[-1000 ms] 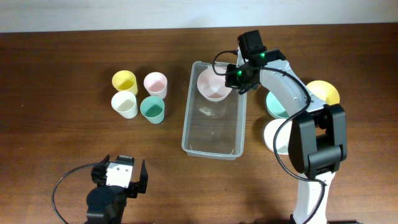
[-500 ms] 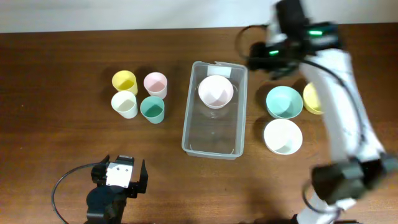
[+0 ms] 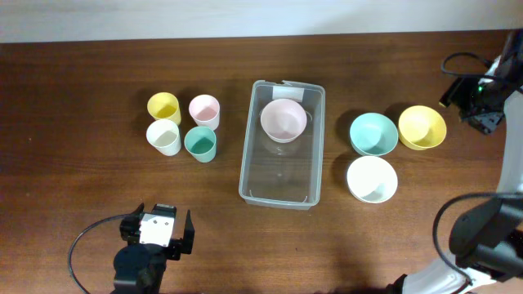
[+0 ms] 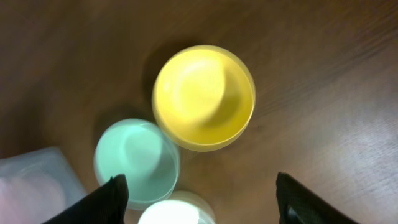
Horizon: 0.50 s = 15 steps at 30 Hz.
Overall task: Pack container
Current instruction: 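Grasp the yellow bowl with the right gripper and lift it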
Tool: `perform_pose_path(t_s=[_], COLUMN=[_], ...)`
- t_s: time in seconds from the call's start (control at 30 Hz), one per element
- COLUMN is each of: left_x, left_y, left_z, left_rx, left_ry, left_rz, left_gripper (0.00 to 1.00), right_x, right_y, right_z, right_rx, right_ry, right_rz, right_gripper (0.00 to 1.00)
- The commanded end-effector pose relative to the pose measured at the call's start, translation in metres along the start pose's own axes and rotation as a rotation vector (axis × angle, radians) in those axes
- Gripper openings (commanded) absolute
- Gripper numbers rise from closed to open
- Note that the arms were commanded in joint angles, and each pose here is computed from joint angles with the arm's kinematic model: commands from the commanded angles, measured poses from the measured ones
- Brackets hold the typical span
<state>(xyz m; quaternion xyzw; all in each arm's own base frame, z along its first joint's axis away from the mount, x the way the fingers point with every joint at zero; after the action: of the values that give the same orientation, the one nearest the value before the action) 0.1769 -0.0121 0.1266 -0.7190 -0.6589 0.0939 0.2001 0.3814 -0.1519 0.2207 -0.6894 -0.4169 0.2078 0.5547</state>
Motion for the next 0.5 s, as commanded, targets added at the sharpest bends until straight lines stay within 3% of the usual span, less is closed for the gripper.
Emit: perform_pose_path(t_s=[0.0, 0.3, 0.37, 0.4, 0.43, 0.47], left_x=[0.000, 0.000, 0.000, 0.000, 0.000, 0.000], left_y=[0.001, 0.001, 0.001, 0.001, 0.001, 0.001], left_z=[0.000, 0.000, 0.000, 0.000, 0.000, 0.000], left_rx=[-0.004, -0.004, -0.004, -0.004, -0.004, -0.004], left_ry=[-0.011, -0.011, -0.011, -0.011, -0.011, -0.011], left_rz=[-0.001, -0.001, -0.001, -0.001, -0.001, 0.000], left_gripper=[1.00, 1.00, 1.00, 1.00, 1.00, 1.00], right_x=[-0.028, -0.048, -0.048, -0.045, -0.043, -0.040], right_y=[0.054, 0.153, 0.166, 0.177, 0.178, 0.179], right_z=[0.002, 0.016, 0.020, 0.021, 0.020, 0.017], right_rx=[0.081, 0.254, 0.278, 0.287, 0.285, 0.274], right_ry=[0.045, 0.087, 0.093, 0.099, 0.101, 0.105], right_rz=[0.042, 0.057, 0.038, 0.007, -0.010, -0.043], right_gripper=[0.72, 0.71, 0.58, 0.41, 0.36, 0.23])
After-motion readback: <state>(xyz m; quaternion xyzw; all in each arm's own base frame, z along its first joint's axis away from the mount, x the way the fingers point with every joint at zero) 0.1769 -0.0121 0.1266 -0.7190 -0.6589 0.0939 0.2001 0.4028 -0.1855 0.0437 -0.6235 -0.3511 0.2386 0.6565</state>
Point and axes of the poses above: each gripper's point midway between its finger pads, its own y axis out along the fingers, its own x axis along the line the jaws close on, z = x × y, the point moved 4 cm from there along -y, back along the fingers, and after that the axes turned 3 degrees about -y, right-handed, at the moved point
